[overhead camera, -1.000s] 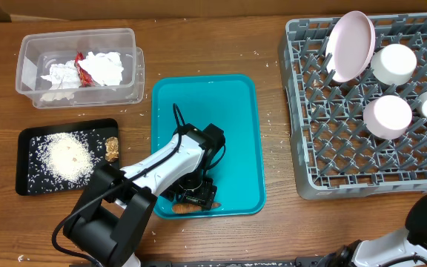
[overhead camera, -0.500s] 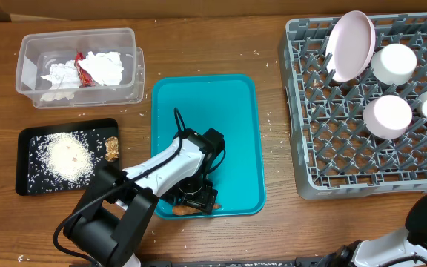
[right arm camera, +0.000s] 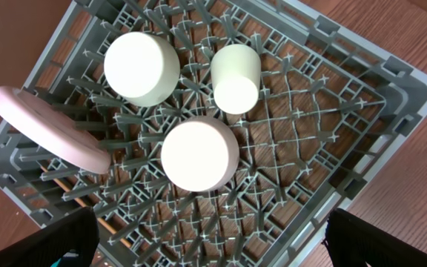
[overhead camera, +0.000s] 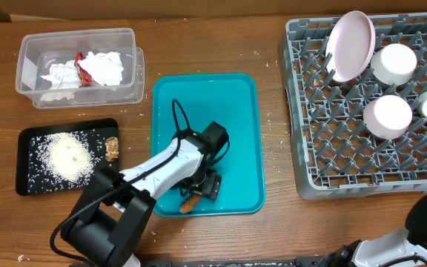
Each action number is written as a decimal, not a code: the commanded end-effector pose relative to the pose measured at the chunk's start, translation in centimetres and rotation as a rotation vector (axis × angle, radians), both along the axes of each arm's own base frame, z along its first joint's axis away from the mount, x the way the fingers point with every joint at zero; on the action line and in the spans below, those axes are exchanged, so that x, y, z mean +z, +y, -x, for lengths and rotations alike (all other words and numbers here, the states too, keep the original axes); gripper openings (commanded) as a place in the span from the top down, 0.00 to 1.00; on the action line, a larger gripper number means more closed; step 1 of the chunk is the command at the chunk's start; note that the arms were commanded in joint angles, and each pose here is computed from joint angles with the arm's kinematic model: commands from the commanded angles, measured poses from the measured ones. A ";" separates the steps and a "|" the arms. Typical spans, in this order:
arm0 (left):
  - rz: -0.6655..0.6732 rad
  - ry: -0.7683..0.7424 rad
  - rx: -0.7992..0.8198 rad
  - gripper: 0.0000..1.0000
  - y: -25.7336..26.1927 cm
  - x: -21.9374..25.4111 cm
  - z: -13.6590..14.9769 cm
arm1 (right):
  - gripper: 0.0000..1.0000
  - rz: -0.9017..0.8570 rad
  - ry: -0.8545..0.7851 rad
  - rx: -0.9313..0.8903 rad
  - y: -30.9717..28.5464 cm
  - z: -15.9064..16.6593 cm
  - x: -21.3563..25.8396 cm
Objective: Sort waste into correct bins and load items into the dishwasher
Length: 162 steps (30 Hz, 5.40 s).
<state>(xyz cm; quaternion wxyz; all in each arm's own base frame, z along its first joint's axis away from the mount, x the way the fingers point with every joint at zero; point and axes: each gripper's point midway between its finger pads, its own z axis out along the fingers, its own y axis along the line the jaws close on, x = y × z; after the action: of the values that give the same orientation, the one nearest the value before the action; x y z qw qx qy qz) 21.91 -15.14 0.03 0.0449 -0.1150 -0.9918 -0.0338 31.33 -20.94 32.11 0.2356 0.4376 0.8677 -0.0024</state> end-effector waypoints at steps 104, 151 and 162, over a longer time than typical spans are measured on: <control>-0.008 -0.280 1.245 0.71 33.1 7.4 -9.8 | 0.00 0.012 -0.016 -0.001 0.0 0.0 0.6; 0.303 -0.290 1.025 0.00 16.8 12.3 -0.3 | 0.00 0.012 -0.016 -0.001 0.0 0.0 0.6; 0.284 -0.224 0.988 0.00 16.4 11.9 1.2 | 0.00 0.012 -0.016 -0.001 0.0 0.0 0.6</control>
<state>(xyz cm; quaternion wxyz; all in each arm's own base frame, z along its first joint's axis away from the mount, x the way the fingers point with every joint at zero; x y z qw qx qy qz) 21.46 1.63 12.30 -0.0846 0.3776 -0.9150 0.1143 31.33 -20.91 32.10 0.2353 0.4375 0.8679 -0.0022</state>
